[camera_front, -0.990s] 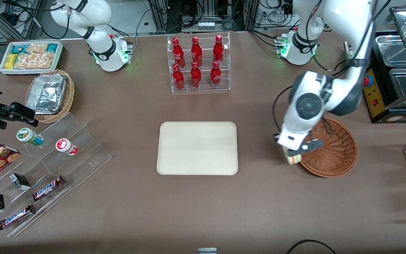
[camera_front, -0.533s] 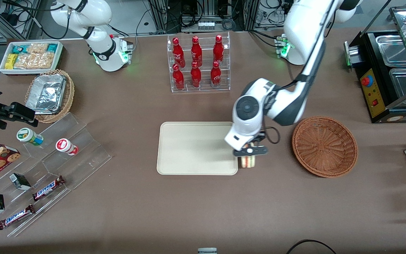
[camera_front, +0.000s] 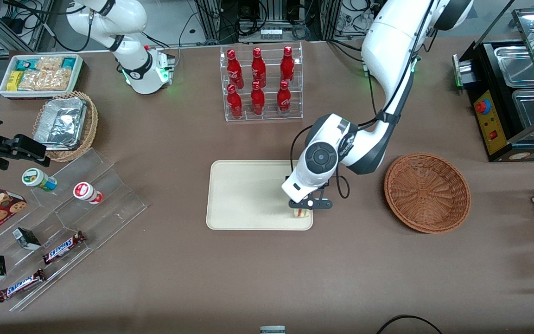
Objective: Place sandwich from basket to tray
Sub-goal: 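Lift the sandwich and carry it over the white tray, then lower the sandwich onto the tray and open the left gripper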
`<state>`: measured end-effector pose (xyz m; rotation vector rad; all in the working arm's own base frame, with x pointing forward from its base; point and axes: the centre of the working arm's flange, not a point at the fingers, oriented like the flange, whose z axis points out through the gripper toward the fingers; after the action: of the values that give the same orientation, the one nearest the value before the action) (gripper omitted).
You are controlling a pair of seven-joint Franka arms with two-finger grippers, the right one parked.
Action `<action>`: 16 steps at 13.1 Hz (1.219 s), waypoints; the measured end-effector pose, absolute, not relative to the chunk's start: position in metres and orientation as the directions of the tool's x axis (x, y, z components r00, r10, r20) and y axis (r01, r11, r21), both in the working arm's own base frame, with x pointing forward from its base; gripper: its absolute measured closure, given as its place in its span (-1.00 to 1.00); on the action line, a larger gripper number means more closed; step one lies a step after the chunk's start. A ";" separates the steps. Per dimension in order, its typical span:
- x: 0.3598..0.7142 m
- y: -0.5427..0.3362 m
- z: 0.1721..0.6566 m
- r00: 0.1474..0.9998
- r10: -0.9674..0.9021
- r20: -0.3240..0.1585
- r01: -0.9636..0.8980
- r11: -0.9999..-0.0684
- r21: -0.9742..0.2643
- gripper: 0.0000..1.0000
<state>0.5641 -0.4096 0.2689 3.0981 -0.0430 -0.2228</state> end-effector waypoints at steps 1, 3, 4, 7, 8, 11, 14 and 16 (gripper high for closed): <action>0.566 -0.414 0.260 0.990 -0.021 -0.139 -0.016 -0.999 0.040 0.46; 0.566 -0.424 0.239 0.989 -0.024 -0.148 -0.018 -0.999 0.042 0.45; 0.563 -0.430 0.232 0.988 -0.028 -0.152 -0.022 -0.999 0.042 0.45; 0.559 -0.440 0.229 0.988 -0.034 -0.152 -0.027 -0.999 0.044 0.45; 0.559 -0.440 0.229 0.988 -0.034 -0.151 -0.028 -0.999 0.045 0.42; 0.558 -0.440 0.224 0.987 -0.034 -0.158 -0.027 -0.999 0.040 0.30; 0.557 -0.439 0.215 0.985 -0.032 -0.169 -0.027 -0.999 0.033 -0.22; 0.560 -0.440 0.220 0.987 -0.032 -0.160 -0.026 -0.999 0.039 -0.60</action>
<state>0.5595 -0.4402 0.2201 3.0946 -0.0450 -0.2494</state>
